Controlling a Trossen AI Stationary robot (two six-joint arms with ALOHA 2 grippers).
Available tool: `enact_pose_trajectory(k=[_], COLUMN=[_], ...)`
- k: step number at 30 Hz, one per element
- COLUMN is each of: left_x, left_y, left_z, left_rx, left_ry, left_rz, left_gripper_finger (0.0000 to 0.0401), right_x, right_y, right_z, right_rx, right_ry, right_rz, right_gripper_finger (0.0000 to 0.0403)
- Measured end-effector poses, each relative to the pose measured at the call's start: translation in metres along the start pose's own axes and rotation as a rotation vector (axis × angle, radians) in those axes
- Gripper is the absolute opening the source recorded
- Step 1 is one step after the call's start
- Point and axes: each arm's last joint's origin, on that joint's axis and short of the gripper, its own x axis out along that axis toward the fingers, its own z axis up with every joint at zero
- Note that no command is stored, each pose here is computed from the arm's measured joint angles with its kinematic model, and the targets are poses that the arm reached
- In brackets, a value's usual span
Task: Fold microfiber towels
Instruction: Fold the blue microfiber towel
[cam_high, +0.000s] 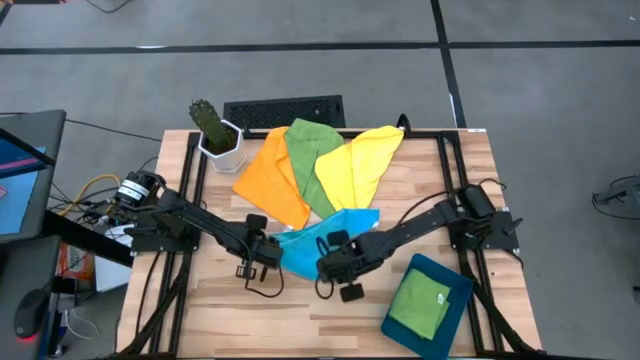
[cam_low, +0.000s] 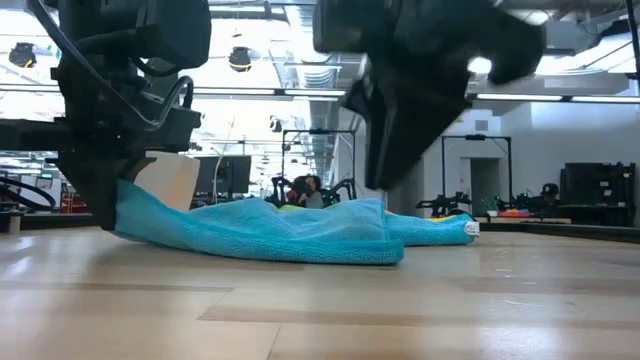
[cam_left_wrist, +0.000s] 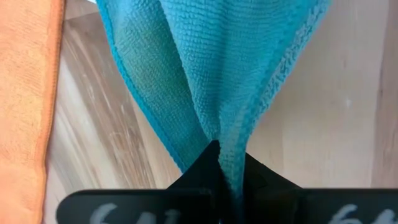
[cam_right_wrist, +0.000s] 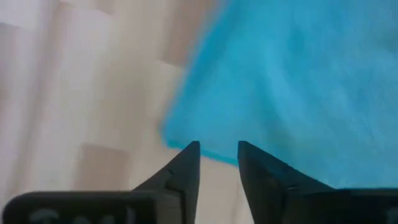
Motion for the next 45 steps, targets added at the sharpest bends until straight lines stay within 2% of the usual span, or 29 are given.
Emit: enact_pose_trajectory(k=[2,10,13,17,24,27,29,34,35,39,42,45], left_x=[0.000,0.000,0.000,0.000,0.000,0.000,0.000,-0.007,-0.010,-0.027,-0.046,-0.070], left_y=[0.000,0.000,0.000,0.000,0.000,0.000,0.000,0.000,-0.001,-0.001,-0.002,-0.005], left_z=[0.000,0.001,0.001,0.002,0.002,0.002,0.002,0.009,0.011,0.019,0.024,0.027], left_rx=[-0.004,0.002,0.001,-0.008,-0.032,-0.033,-0.047,-0.101,-0.107,-0.130,-0.137,-0.111], left_ry=[-0.002,-0.008,-0.013,-0.016,-0.018,-0.018,-0.021,-0.045,-0.052,-0.060,-0.045,-0.039], left_rz=[0.000,0.003,0.001,0.000,0.000,-0.001,-0.002,-0.032,-0.044,-0.092,-0.106,-0.093], left_gripper_finger=[0.0000,0.0000,0.0000,0.0000,0.0000,0.0000,0.0000,0.0000,0.0000,0.0000,0.0000,0.0000], right_x=[0.003,0.022,0.029,0.042,0.053,0.053,0.053,0.052,0.052,0.034,-0.007,-0.045], right_y=[0.000,0.024,0.025,0.025,0.028,0.030,0.030,0.030,0.030,0.032,0.036,0.039], right_z=[-0.001,-0.005,-0.011,-0.018,-0.034,-0.034,-0.034,-0.033,-0.032,-0.020,-0.013,-0.018], right_rx=[0.042,0.100,0.113,0.144,0.197,0.200,0.200,0.181,0.163,0.109,0.076,0.060], right_ry=[0.008,-0.124,-0.141,-0.189,-0.168,-0.172,-0.177,-0.177,-0.179,-0.201,-0.233,-0.241], right_rz=[-0.006,0.016,-0.039,-0.026,-0.030,-0.049,-0.052,-0.067,-0.074,-0.105,-0.140,-0.231], right_gripper_finger=[0.0154,0.0219,0.0225,0.0225,0.0220,0.0203,0.0173,0.0032,0.0020,0.0013,0.0009,0.0009])
